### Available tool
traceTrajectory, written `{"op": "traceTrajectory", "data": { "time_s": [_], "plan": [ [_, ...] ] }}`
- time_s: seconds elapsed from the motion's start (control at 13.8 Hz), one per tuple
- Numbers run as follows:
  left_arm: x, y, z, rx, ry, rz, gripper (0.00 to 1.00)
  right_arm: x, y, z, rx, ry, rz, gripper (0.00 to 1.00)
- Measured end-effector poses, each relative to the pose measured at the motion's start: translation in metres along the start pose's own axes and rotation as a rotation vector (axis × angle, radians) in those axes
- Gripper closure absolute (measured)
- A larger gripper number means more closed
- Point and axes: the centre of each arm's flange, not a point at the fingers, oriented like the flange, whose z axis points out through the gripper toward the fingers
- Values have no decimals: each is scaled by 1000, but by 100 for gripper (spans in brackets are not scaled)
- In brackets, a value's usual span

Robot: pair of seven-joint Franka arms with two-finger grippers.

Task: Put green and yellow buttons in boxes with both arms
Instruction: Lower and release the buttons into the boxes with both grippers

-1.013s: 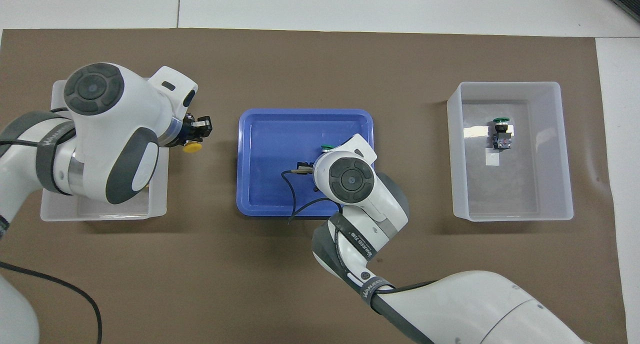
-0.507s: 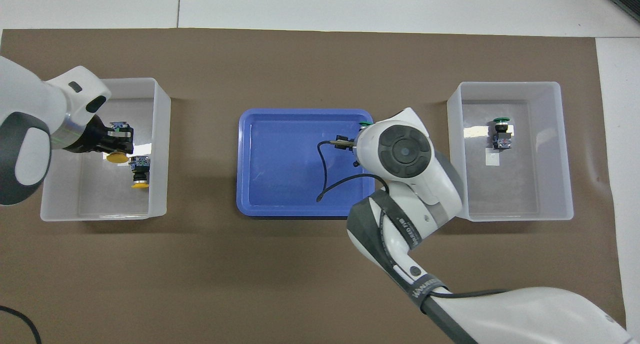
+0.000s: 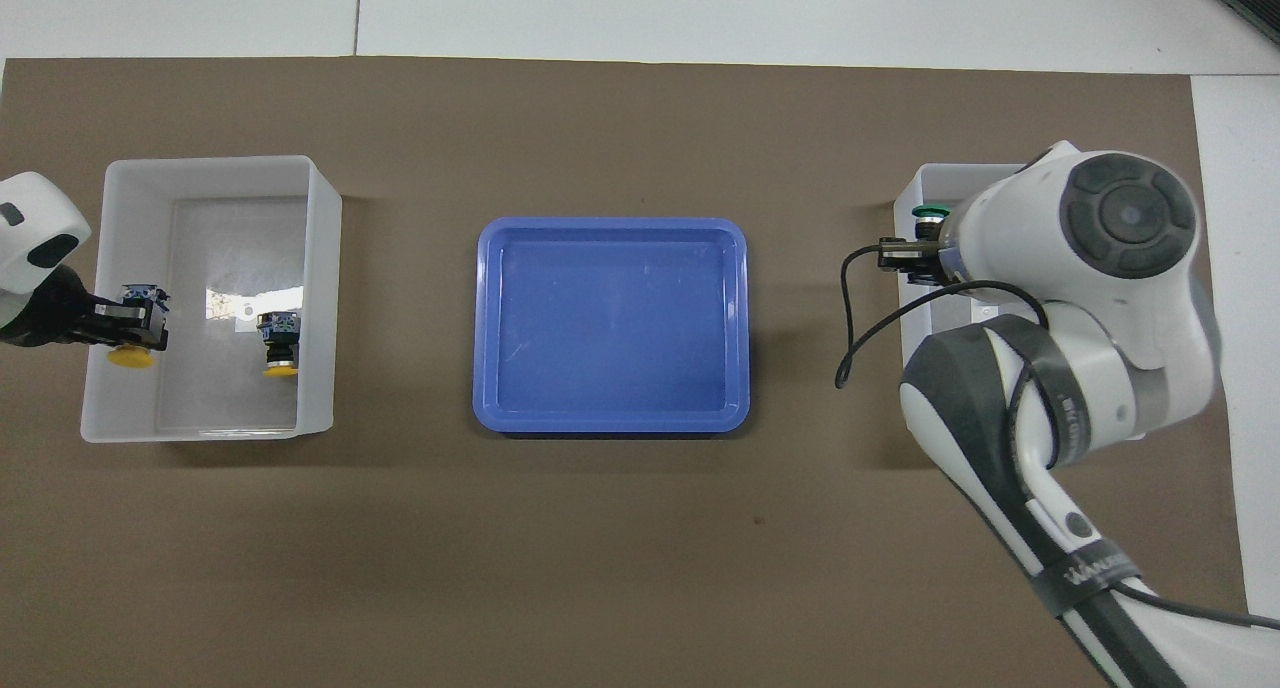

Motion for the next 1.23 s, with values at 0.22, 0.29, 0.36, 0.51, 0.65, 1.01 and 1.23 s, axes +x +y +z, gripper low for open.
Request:
{"op": "traceTrajectory", "data": {
  "time_s": [0.22, 0.29, 0.36, 0.51, 0.65, 1.01, 1.23],
  "plan": [
    [-1, -10, 34, 11, 75, -12, 67, 4, 63, 19, 41, -33, -77, 59],
    [-3, -10, 47, 14, 95, -13, 67, 6, 80, 24, 50, -26, -107, 59],
    [-6, -9, 60, 16, 107, -12, 67, 8, 94, 31, 52, -18, -129, 59],
    [-9, -6, 73, 17, 118, -9, 67, 11, 104, 46, 57, -10, -143, 59],
    [-9, -4, 86, 16, 128, -10, 67, 14, 99, 60, 66, 7, -149, 59],
    [-4, -3, 144, -1, 122, -18, 67, 19, 92, 106, 88, 15, -152, 59],
    [-2, -4, 139, -1, 121, -20, 47, 20, 91, 116, 92, 20, -151, 59]
  ]
}}
